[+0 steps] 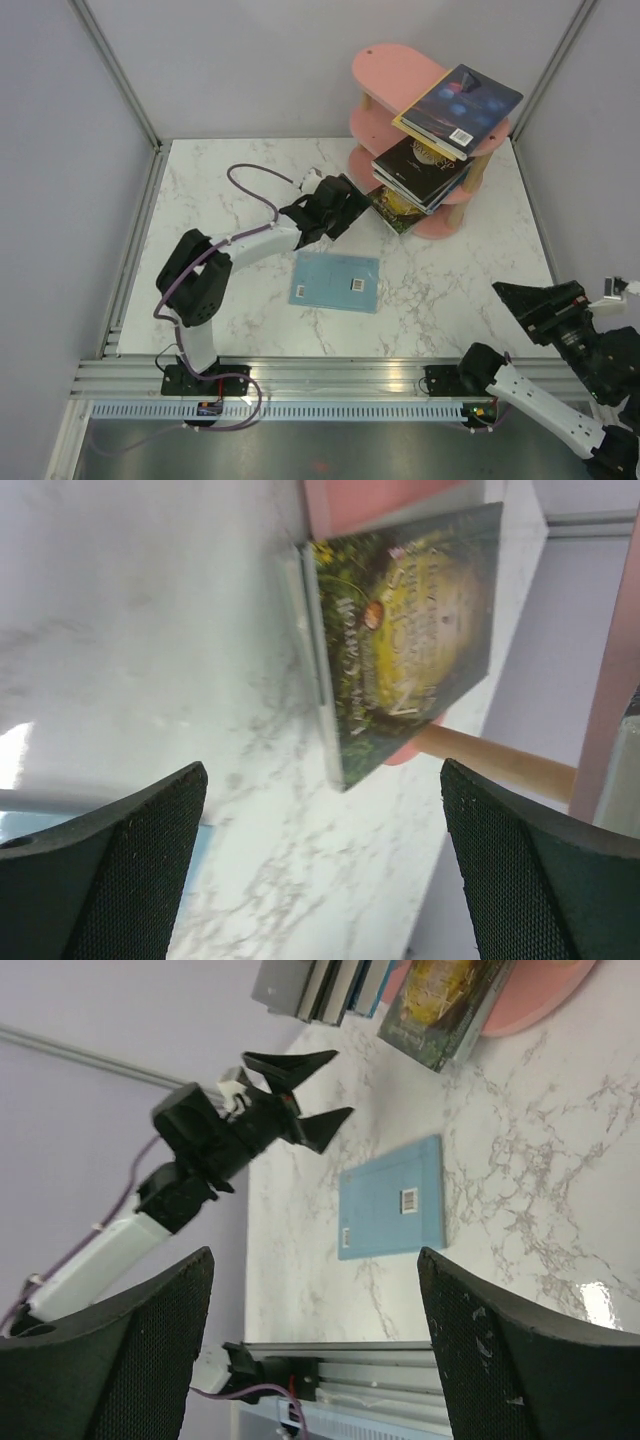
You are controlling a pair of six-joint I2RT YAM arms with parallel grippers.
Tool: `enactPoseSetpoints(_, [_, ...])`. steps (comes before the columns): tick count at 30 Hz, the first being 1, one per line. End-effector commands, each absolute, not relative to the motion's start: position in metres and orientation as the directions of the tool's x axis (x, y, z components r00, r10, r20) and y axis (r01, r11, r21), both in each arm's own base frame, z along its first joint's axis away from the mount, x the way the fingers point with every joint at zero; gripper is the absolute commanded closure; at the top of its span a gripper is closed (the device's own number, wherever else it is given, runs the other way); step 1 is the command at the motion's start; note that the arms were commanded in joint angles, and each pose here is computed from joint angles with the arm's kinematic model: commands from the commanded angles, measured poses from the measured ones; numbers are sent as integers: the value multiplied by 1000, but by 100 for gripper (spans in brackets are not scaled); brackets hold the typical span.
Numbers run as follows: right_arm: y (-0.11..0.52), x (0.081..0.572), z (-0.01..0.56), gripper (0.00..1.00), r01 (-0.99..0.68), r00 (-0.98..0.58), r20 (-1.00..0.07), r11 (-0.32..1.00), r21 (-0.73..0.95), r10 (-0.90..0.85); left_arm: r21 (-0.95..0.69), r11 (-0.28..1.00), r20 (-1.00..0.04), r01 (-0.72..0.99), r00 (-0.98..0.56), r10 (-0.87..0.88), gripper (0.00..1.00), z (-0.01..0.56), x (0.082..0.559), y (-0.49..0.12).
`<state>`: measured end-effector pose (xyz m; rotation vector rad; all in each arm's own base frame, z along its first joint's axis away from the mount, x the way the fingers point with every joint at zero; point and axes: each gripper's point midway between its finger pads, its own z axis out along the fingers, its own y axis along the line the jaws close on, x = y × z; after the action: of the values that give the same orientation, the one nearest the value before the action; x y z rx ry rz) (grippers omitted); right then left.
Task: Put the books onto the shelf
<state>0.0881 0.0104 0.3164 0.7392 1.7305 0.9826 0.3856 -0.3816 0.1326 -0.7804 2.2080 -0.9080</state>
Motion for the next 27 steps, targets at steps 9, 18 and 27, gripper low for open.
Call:
enactPoseSetpoints(9, [154,156,247,10,-27,-662,-601,787,617,448,-611,744,-525,-269,-566,-636,0,166,398,-211])
enactPoseSetpoints(18, [221,188,128,9,9,-816,-478,833,553,326,-482,873,-365,76,-923,-122,2,59,304,-208])
enactPoseSetpoints(27, [217,194,47,10,135,-872,-345,848,513,348,-526,845,-250,94,-967,-48,5,26,286,-218])
